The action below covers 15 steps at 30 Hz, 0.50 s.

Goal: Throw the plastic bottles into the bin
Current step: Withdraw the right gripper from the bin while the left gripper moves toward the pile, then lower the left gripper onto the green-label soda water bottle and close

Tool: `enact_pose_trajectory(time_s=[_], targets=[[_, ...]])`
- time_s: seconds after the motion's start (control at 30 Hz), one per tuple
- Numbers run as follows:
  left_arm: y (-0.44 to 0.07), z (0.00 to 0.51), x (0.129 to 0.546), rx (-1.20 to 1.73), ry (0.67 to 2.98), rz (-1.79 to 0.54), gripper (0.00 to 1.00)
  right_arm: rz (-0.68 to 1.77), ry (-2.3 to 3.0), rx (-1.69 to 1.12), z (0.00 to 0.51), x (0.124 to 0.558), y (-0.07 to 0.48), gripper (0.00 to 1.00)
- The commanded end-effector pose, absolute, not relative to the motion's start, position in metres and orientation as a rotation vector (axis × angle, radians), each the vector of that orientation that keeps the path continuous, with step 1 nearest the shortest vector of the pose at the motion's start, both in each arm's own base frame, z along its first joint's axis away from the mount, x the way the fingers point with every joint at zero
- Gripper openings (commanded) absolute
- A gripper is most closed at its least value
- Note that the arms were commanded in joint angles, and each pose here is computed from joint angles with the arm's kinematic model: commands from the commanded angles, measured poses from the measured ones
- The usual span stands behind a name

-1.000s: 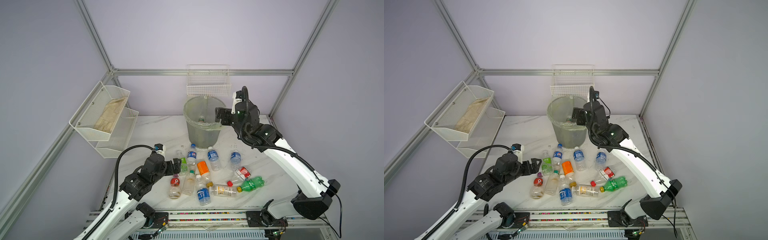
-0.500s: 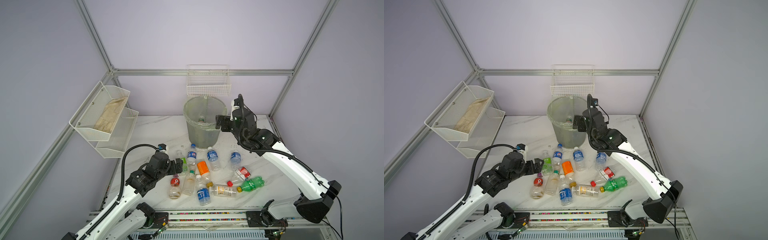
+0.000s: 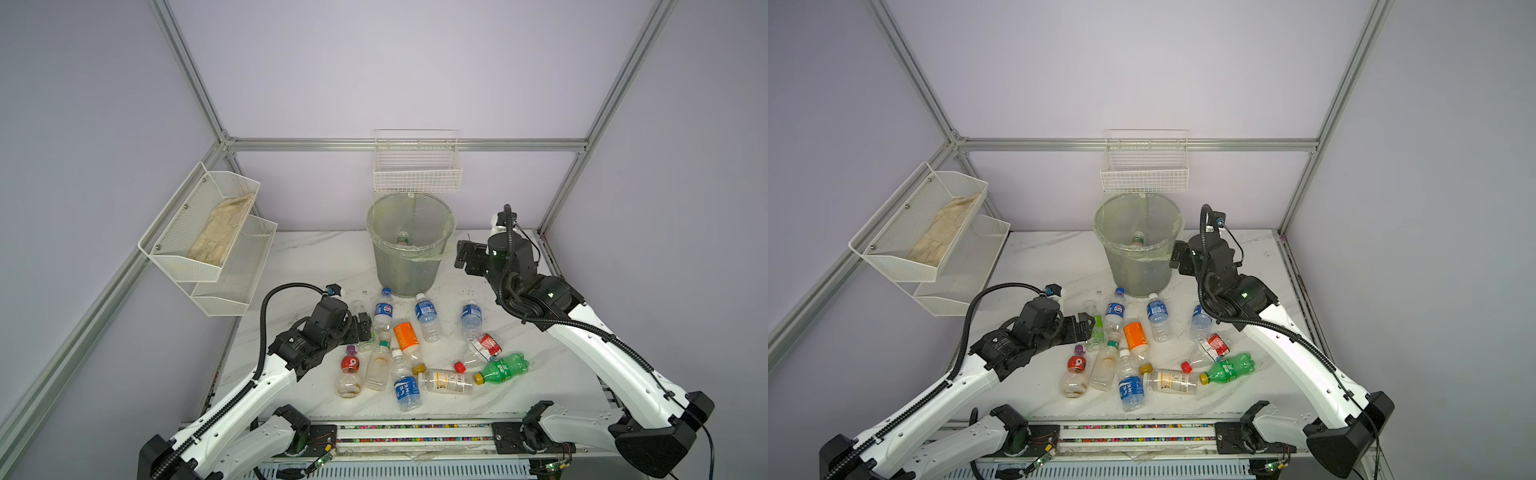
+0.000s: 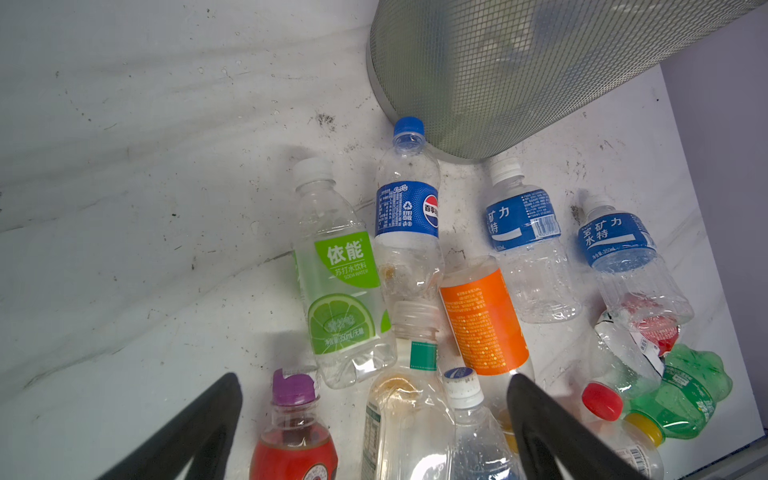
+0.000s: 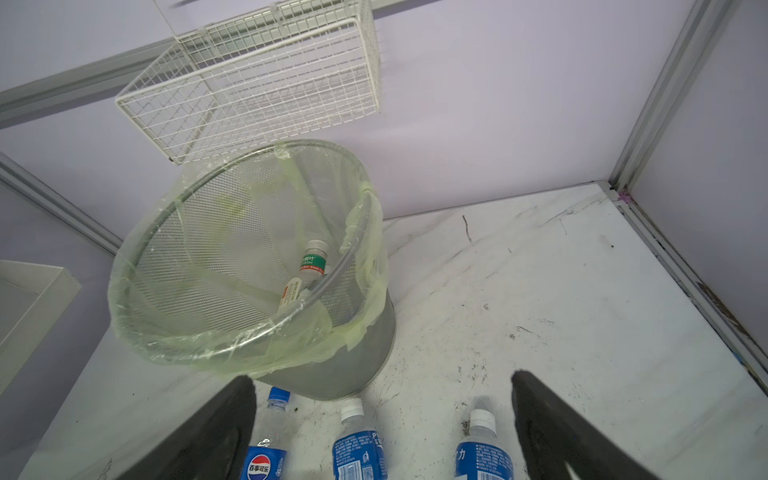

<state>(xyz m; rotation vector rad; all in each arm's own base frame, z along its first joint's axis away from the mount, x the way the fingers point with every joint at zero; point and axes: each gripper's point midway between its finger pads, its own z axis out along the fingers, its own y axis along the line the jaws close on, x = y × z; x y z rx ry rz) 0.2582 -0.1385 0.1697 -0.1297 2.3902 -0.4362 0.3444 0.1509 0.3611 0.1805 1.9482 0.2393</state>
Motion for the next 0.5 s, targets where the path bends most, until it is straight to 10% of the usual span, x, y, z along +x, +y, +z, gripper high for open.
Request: enact_pose_trajectory(time_s=[0.0,0.47], targets=[[-0.143,0.163,0.264,-0.132,2.376,-0.443,0.97,0.193,1.979,0.231,0.345,0.338,0.132,0.97],[-0.148,0.131,0.286,-0.153,2.461,-0.329,0.95,0.160,2.030,0.313,0.307,0.324,0.102,0.97]])
